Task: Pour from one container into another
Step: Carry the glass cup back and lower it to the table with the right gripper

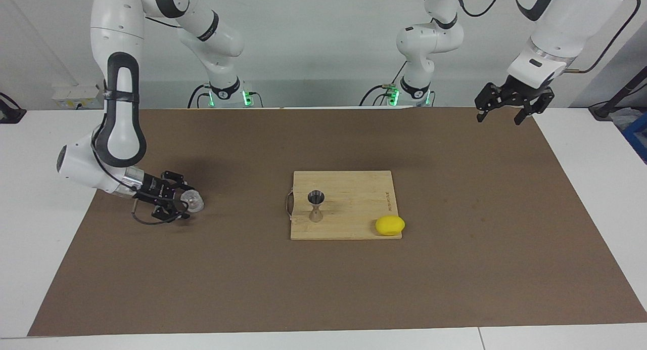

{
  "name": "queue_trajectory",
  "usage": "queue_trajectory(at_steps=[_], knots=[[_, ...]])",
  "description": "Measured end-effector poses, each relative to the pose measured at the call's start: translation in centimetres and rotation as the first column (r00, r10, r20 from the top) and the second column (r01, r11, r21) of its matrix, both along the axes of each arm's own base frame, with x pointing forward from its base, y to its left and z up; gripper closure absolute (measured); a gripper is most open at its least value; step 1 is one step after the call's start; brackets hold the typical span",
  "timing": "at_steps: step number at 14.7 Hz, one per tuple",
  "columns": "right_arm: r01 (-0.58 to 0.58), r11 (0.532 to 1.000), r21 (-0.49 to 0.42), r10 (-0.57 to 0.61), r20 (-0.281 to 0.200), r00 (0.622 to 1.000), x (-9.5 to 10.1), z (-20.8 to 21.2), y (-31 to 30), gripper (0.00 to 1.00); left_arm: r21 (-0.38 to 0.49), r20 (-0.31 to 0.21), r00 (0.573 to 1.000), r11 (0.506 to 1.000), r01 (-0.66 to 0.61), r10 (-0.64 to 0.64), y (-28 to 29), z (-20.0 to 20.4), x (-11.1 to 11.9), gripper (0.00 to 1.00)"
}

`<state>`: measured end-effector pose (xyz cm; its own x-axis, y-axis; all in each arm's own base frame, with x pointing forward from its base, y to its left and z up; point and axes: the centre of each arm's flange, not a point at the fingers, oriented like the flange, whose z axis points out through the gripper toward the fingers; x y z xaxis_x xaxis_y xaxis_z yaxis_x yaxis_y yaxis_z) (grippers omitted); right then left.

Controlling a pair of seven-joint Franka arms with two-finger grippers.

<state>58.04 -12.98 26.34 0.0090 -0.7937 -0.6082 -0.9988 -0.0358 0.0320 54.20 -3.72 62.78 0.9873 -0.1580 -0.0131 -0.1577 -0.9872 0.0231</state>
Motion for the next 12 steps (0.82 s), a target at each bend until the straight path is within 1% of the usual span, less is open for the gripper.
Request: queue_trajectory(at_steps=[2,5,7,8,10,12], knots=[[-0.025,0.999,-0.036,0.025,0.006,1.0,-0.2,0.6,-0.9,0.0,0.0,0.0,1.0,1.0,0.0,0.0,0.0,0.0,0.0,0.0],[-0.089,0.989,-0.118,0.091,0.019,0.996,-0.5,2.3,-1.7,0.0,0.0,0.0,1.0,1.0,0.0,0.0,0.0,0.0,0.0,0.0],[-0.154,0.97,-0.187,0.163,0.035,0.986,-0.5,4.1,-1.8,0.0,0.0,0.0,1.0,1.0,0.0,0.0,0.0,0.0,0.0,0.0],[-0.191,0.958,-0.214,0.206,0.051,0.977,-0.5,5.0,-1.7,0.0,0.0,0.0,1.0,1.0,0.0,0.0,0.0,0.0,0.0,0.0],[-0.277,0.927,-0.252,0.311,0.103,0.945,-0.4,7.0,-1.2,0.0,0.0,0.0,1.0,1.0,0.0,0.0,0.0,0.0,0.0,0.0],[-0.378,0.882,-0.281,0.432,0.166,0.886,0.0,8.9,0.4,0.0,0.0,0.0,1.0,1.0,0.0,0.0,0.0,0.0,0.0,0.0]])
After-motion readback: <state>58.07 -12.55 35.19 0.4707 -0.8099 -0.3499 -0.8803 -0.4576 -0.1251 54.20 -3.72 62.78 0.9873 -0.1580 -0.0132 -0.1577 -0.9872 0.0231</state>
